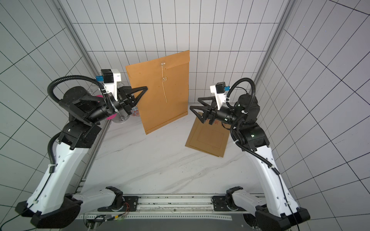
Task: Open the file bag
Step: Pick up the file bag from the file bag, then open the file bag.
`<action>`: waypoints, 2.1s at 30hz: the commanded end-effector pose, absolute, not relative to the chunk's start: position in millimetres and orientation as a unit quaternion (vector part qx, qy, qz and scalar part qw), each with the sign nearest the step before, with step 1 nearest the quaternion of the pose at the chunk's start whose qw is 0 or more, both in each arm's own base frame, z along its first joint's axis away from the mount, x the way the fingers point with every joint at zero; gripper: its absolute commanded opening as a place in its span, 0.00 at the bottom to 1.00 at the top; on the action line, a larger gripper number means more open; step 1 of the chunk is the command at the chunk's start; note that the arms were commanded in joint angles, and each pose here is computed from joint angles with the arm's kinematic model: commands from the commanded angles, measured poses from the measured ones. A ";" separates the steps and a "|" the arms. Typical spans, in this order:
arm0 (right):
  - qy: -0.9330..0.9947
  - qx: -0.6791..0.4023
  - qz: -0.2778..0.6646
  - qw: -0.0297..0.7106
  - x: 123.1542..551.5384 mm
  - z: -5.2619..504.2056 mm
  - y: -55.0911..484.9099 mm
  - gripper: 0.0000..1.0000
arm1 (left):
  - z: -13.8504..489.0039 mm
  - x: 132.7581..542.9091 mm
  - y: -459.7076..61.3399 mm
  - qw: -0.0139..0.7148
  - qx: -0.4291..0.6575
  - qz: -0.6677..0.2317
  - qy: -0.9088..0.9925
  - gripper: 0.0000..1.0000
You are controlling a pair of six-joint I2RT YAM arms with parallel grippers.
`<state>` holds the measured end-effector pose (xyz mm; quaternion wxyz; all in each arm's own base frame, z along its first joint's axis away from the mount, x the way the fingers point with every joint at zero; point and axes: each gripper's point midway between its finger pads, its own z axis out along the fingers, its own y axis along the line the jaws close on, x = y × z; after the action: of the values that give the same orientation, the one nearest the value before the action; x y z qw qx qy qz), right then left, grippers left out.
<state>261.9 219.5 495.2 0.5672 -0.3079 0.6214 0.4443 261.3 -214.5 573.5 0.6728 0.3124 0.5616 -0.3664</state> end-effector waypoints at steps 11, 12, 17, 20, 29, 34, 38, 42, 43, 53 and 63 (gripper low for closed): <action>0.478 -0.431 0.527 0.555 243.5 526.8 291.3 0.65 | 601.3 211.2 -209.4 0.709 0.366 -0.371 0.475 0.00; 0.475 -0.434 0.527 0.555 242.3 527.6 293.4 0.65 | 602.7 208.4 -208.8 0.712 0.369 -0.369 0.469 0.00; 0.459 -0.439 0.526 0.565 242.1 534.6 303.4 0.63 | 605.8 202.1 -208.9 0.716 0.379 -0.367 0.458 0.00; 0.448 -0.443 0.531 0.567 239.6 541.6 309.3 0.62 | 605.2 204.2 -210.6 0.713 0.379 -0.371 0.459 0.00; 0.422 -0.468 0.553 0.546 227.8 550.2 325.7 0.59 | 605.7 203.5 -212.2 0.712 0.382 -0.374 0.455 0.00; 0.422 -0.468 0.557 0.541 228.5 549.1 330.2 0.52 | 604.8 205.6 -212.4 0.712 0.381 -0.373 0.457 0.00; 0.423 -0.465 0.555 0.544 229.8 549.9 330.1 0.43 | 603.4 206.9 -212.4 0.713 0.381 -0.370 0.458 0.00; 0.428 -0.460 0.553 0.548 233.6 548.4 331.0 0.33 | 601.8 209.1 -213.5 0.712 0.382 -0.369 0.460 0.00; 0.429 -0.459 0.553 0.547 234.4 547.8 331.4 0.31 | 601.8 209.4 -213.3 0.712 0.381 -0.369 0.460 0.00; 0.436 -0.453 0.542 0.557 238.2 544.0 330.0 0.09 | 600.1 212.7 -213.0 0.715 0.379 -0.363 0.462 0.00; 0.450 -0.445 0.526 0.568 238.6 542.1 324.7 0.00 | 597.0 222.8 -208.6 0.722 0.358 -0.347 0.479 0.00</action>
<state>250.0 332.5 526.3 0.5460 -0.4409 0.4663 0.5385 221.3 -211.7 593.0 0.7084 0.3651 0.4840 -0.3614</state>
